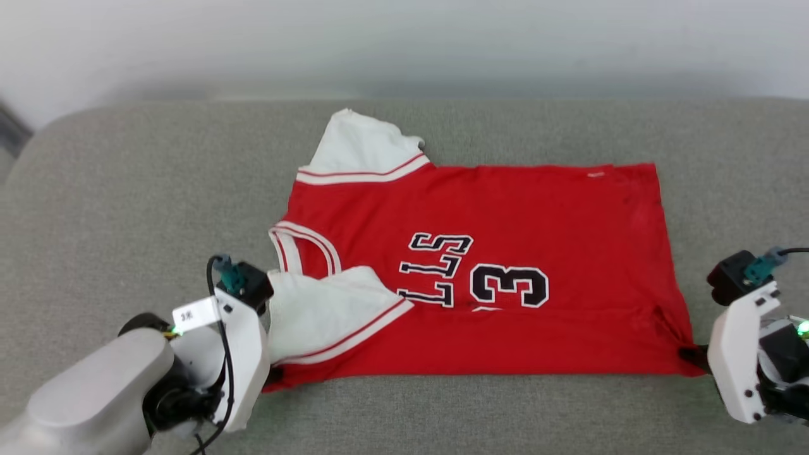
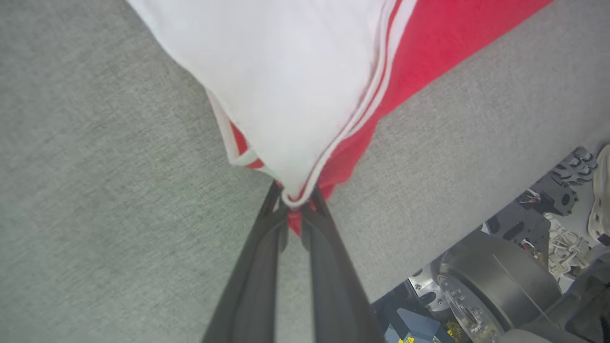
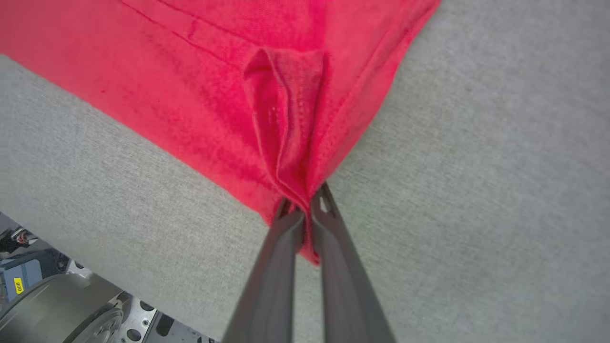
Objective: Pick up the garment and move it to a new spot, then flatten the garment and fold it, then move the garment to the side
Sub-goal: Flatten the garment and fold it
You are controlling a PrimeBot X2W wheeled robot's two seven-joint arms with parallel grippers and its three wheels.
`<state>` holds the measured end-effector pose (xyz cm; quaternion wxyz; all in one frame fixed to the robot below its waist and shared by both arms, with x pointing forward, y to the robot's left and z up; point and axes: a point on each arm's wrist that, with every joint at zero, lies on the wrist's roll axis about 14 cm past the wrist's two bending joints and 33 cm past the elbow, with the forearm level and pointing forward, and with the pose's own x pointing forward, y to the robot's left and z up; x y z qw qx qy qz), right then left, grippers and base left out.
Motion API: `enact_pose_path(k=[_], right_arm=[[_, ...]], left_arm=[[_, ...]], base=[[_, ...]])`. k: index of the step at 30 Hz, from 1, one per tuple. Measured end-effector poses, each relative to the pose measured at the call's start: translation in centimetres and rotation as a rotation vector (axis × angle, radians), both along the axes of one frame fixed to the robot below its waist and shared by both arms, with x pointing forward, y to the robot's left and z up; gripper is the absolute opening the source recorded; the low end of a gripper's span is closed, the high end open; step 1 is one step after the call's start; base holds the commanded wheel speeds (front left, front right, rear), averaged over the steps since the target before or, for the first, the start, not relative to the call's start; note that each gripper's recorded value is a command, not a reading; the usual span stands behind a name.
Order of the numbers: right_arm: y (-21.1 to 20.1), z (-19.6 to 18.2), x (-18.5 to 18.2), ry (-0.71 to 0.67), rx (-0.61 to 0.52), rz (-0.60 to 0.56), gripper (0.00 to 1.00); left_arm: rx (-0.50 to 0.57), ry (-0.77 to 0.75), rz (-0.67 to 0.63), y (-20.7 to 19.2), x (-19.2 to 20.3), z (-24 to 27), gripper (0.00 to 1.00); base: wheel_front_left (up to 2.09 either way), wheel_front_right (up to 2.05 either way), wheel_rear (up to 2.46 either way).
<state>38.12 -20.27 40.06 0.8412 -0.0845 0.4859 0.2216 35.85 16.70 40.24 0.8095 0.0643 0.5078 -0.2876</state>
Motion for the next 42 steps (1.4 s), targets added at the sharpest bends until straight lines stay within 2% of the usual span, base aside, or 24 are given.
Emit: enact_pose_path(k=[10,15,21,22,23,24,27,30,32,37,42], right_arm=[[-1.9,2.2,-3.7,-0.046,0.020,0.000,0.00],[-3.0,0.8,-6.4,0.028,0.000,-0.003,0.00],[-3.1,-1.5,-7.6,0.099,0.006,-0.036,0.00],[-3.0,-1.7,-7.5,0.096,0.015,-0.047,0.07],[-2.9,-1.9,-7.3,0.092,0.019,-0.053,0.56],[-2.8,-1.8,-7.0,0.074,0.023,-0.056,1.00],[-2.5,-0.7,-5.8,-0.006,0.048,-0.065,1.00],[-2.1,1.7,-3.7,-0.154,0.075,-0.058,1.00],[-1.7,4.1,-2.0,-0.292,0.106,-0.055,1.00],[-1.0,10.1,1.4,-0.632,0.189,-0.074,1.00],[-0.4,15.3,3.3,-0.939,0.225,-0.089,1.00]], left_arm=[[-0.050,0.008,0.015,0.2,-4.7,1.2,0.00],[-0.037,0.060,0.022,0.5,-6.9,-0.2,0.00],[-0.031,0.115,0.056,0.7,-7.4,-2.2,0.00],[-0.027,0.118,0.061,0.8,-7.4,-2.4,0.00],[-0.027,0.119,0.065,0.8,-7.3,-2.5,0.68],[-0.033,0.107,0.071,0.8,-7.0,-2.4,1.00],[-0.032,0.060,0.073,1.1,-6.3,-1.6,1.00],[-0.038,-0.029,0.069,1.4,-4.7,0.4,1.00],[-0.046,-0.111,0.063,1.5,-3.2,2.4,1.00],[-0.039,-0.426,0.073,1.8,2.9,8.5,1.00],[-0.026,-0.576,0.087,1.3,7.5,11.7,1.00]], base=[[0.00,0.00,0.00],[0.00,0.00,0.00],[0.00,0.00,0.00],[0.00,0.00,0.00],[0.00,0.00,0.00],[0.00,0.00,0.00],[0.00,0.00,0.00],[0.00,0.00,0.00],[0.00,0.00,0.00],[0.00,0.00,0.00],[0.00,0.00,0.00]])
